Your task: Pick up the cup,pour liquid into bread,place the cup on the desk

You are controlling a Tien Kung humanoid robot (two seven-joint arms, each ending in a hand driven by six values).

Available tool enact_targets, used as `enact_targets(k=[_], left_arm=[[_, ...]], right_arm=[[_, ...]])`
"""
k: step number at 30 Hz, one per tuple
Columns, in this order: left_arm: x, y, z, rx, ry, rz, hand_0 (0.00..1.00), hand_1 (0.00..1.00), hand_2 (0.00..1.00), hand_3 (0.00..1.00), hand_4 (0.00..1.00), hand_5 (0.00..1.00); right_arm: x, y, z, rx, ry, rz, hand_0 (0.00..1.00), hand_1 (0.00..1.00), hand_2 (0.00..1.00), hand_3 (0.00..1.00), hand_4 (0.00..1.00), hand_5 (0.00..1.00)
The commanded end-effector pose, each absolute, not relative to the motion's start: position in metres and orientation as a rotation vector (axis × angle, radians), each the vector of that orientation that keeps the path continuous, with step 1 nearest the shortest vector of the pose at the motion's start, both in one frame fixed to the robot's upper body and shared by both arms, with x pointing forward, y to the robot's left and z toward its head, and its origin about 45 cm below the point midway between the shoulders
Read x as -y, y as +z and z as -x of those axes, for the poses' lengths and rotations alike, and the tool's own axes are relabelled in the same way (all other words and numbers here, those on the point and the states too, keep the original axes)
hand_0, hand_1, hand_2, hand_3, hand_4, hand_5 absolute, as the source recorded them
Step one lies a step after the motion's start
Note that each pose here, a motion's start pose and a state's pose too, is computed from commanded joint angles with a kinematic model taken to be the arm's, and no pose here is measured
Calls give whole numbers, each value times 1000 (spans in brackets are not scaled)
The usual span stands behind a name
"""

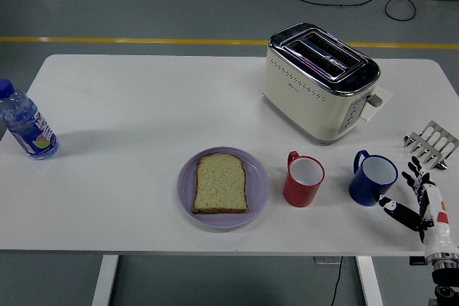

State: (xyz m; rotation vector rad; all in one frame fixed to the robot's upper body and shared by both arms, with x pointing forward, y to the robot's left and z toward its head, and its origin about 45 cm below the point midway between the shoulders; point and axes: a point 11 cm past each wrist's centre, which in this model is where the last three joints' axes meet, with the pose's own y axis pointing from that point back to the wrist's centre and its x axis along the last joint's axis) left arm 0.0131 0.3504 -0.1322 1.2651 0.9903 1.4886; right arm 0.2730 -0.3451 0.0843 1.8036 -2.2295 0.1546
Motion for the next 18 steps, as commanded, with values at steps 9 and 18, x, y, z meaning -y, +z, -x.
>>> enact_targets(k=[9,18], left_arm=[[-349,-133,-12,-996,1486,-1265,646,651,636,531,294,760],[-348,-133,-11,-999,1484,-1265,646,651,637,531,297,764]], right_arm=[[333,77,-279,2244,137,-1792,983,875,972,998,998,139],[323,76,-284,2289,110,-1809,981,870,969,998,998,131]])
